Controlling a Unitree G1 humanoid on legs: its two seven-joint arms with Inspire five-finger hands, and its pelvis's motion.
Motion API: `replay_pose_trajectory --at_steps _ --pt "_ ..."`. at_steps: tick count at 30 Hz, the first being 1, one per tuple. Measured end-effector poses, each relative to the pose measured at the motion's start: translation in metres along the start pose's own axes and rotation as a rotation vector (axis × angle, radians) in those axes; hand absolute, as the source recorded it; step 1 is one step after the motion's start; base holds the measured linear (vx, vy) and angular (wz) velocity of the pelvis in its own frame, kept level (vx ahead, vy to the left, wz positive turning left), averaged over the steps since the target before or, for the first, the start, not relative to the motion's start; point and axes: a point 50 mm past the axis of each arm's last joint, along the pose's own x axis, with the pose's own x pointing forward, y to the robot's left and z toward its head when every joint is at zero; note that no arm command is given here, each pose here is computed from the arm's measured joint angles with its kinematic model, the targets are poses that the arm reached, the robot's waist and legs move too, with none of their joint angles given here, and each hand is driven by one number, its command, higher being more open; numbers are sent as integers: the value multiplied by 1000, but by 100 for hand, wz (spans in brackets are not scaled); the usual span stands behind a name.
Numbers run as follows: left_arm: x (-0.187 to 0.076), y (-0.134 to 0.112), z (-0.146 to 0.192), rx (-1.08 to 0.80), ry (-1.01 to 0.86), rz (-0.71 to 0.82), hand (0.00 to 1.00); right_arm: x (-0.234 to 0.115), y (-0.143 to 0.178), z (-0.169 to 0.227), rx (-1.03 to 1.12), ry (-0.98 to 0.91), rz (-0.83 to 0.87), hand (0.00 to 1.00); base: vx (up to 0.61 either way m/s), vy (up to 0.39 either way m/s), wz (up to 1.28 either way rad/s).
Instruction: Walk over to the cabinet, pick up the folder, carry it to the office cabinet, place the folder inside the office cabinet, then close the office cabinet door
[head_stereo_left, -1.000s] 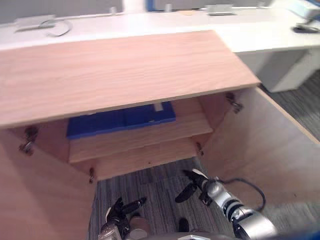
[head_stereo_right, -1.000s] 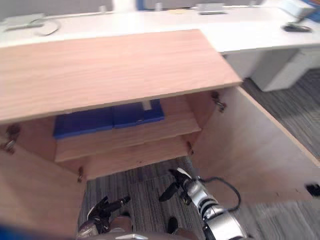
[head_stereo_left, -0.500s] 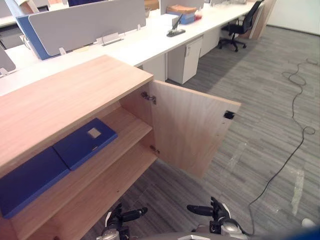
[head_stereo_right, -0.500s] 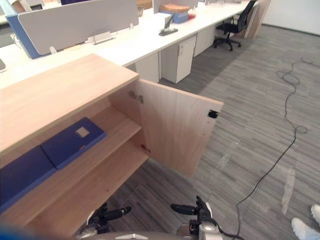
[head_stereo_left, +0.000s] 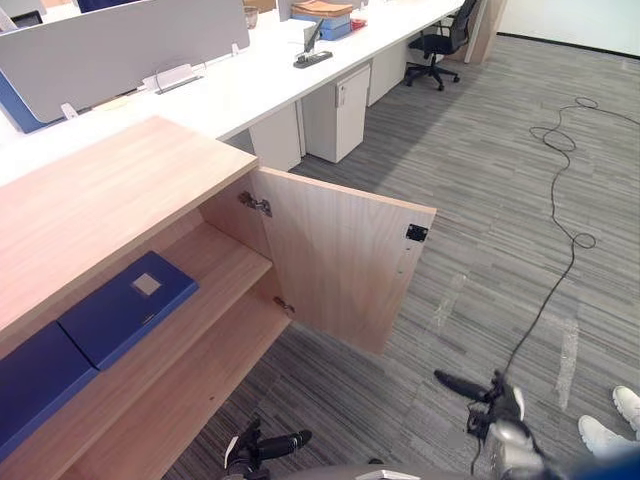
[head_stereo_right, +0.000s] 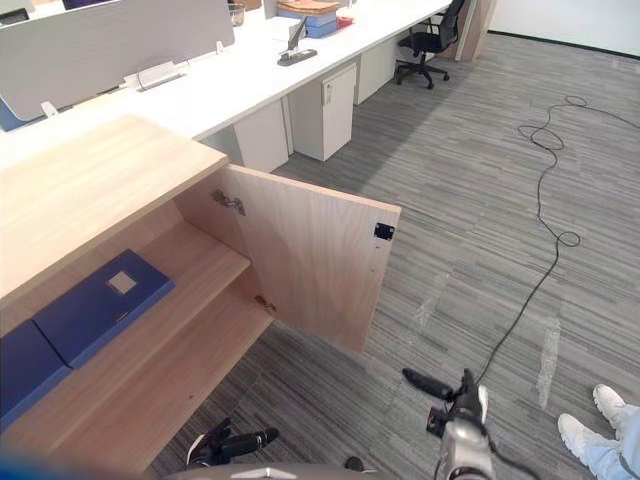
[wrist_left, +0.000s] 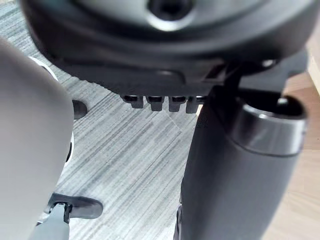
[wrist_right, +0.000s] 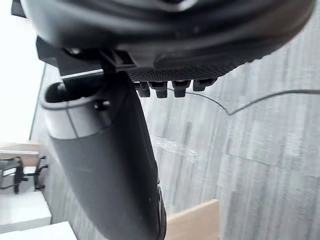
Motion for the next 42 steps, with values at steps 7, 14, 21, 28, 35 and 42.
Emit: replay_pose_trajectory --at_steps 7,14,21,28,35,42 --pt "0 5 2 42 -3 0 100 23 -6 106 -7 -266 -27 100 -33 71 7" --pt "0 24 0 46 14 47 100 20 32 179 -30 -412 131 100 -141 25 -1" --pt "-10 40 -29 -3 108 108 100 5 61 221 -186 -541 257 100 -94 -1 -1" --pt "-9 39 -26 -6 95 102 100 -5 81 226 -378 -599 398 100 -6 8 2" --pt "-9 40 -24 15 83 101 100 -12 83 231 -607 -670 424 100 -43 12 -5" --pt "-9 44 -23 64 86 102 100 -41 108 212 -1123 -778 638 100 -34 -10 -22"
